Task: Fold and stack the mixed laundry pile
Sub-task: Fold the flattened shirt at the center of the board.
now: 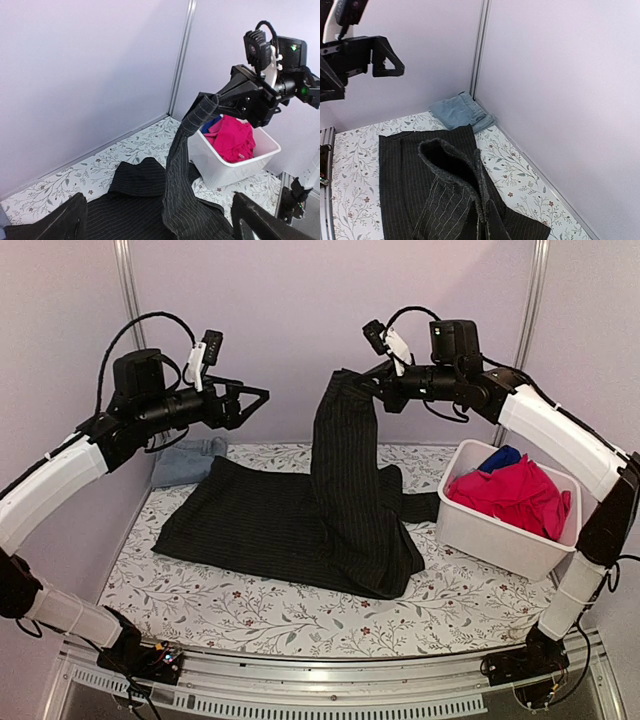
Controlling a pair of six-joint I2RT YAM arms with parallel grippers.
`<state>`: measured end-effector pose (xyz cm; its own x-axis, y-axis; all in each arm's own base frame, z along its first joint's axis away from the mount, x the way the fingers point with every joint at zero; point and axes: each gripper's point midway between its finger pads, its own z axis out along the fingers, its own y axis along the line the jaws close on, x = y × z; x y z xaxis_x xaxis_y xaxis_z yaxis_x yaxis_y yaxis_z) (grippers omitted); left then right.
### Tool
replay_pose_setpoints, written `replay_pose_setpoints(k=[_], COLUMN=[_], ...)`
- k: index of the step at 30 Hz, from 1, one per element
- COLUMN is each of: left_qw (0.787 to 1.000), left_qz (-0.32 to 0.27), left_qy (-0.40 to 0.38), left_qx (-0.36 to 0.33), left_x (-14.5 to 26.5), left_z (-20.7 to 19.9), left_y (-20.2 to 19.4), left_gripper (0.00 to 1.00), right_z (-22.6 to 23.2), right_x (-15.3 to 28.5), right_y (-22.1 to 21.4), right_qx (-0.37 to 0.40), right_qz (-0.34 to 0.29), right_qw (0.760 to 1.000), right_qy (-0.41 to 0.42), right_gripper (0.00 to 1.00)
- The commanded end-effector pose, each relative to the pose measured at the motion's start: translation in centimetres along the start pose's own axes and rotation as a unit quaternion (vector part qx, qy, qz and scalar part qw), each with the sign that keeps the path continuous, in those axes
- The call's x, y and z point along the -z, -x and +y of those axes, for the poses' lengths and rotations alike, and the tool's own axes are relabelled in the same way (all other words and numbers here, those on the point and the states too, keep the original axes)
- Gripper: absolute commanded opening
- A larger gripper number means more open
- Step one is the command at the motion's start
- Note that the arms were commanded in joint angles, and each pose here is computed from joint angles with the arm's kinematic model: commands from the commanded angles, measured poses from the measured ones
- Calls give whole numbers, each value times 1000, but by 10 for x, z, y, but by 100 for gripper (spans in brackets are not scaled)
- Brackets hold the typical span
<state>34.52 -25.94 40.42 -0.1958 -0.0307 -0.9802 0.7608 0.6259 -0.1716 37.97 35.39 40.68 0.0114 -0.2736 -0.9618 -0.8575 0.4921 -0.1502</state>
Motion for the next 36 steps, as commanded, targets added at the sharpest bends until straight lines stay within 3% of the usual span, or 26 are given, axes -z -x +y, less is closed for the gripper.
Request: replay_pose_setpoints(k=[1,4,9,18,27,30,36], left_qw=[994,982,969,924,928,926,916], left_qz=[18,43,79,141,162,166,174], left_qy=[103,177,219,326,289,290,302], left_qx=[30,57,77,139,172,177,197], left_x=[5,12,14,25,11,9,17], left_z=[40,70,91,145,154,157,167], left_y=[-14,-31,-60,-116,-140,-146,-161], left_gripper=[100,100,100,100,100,100,100], right_z=[-40,-66,-81,-87,-101,-86,-81], right_x=[-32,-48,-74,-126,-131,-142,-163], right_y=[-34,-39,-23,-62,-6,-13,-46], right_qx=[38,48,62,62,100,102,106], right_qz=[57,68,33,50,-49,-52,-15], right_qw=[995,990,991,989,981,986,986], right_qy=[-72,-113,-117,-125,-156,-121,-124], right_gripper=[0,0,0,0,0,4,0])
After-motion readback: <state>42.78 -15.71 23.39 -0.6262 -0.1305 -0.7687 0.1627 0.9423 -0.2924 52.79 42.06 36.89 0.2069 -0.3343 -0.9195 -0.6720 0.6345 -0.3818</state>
